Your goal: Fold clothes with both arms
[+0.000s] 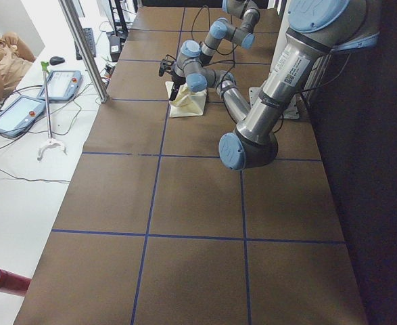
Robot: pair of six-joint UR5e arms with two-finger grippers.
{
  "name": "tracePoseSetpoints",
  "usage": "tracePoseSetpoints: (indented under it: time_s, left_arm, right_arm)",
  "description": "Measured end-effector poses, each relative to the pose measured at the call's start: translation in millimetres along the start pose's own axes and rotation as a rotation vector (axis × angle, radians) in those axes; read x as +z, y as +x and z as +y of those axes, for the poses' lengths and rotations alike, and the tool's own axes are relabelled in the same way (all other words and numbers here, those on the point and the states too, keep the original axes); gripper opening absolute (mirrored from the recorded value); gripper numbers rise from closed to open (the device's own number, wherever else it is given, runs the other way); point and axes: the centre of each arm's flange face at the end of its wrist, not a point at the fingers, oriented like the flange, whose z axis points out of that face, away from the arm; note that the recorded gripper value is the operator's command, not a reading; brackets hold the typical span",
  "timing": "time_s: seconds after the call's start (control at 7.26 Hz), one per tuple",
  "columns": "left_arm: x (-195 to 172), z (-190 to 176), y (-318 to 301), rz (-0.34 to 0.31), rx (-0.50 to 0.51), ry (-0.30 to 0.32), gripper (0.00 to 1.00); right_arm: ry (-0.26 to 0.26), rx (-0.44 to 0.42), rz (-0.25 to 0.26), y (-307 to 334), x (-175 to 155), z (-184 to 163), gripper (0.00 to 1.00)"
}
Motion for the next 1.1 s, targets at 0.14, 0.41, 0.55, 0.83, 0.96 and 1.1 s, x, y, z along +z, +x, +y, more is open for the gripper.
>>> tracePoseSetpoints:
  time_s: [0.14,0.41,0.55,0.83,0.96,1.1]
  left_arm:
    - [0.0,-0.1,-0.3,0.000,0.000,0.000,1.00]
    - [-0.1,-0.1,-0.4,0.000,-0.002,0.000,1.00]
    - [-0.1,-0.1,-0.4,0.000,-0.002,0.000,1.00]
    - [-0.6,-0.1,-0.1,0.001,-0.003,0.001,1.00]
    - [-1.5,0.0,0.1,0.002,-0.004,0.001,1.00]
    - [-3.6,0.1,1.0,0.005,-0.006,0.003,1.00]
  right_arm:
    - [0.025,-0.052,0.036,-3.2,14.5,16.6,1.00]
    - [0.055,-0.108,0.098,-11.2,45.1,27.8,1.00]
    - [0.060,-0.118,0.111,-16.6,52.8,28.8,1.00]
    - [0.076,-0.125,0.126,-20.5,59.8,20.3,1.00]
    - [0.091,-0.118,0.145,-18.3,66.9,7.0,1.00]
    - [0.112,-0.103,0.172,-15.4,78.2,-14.1,1.00]
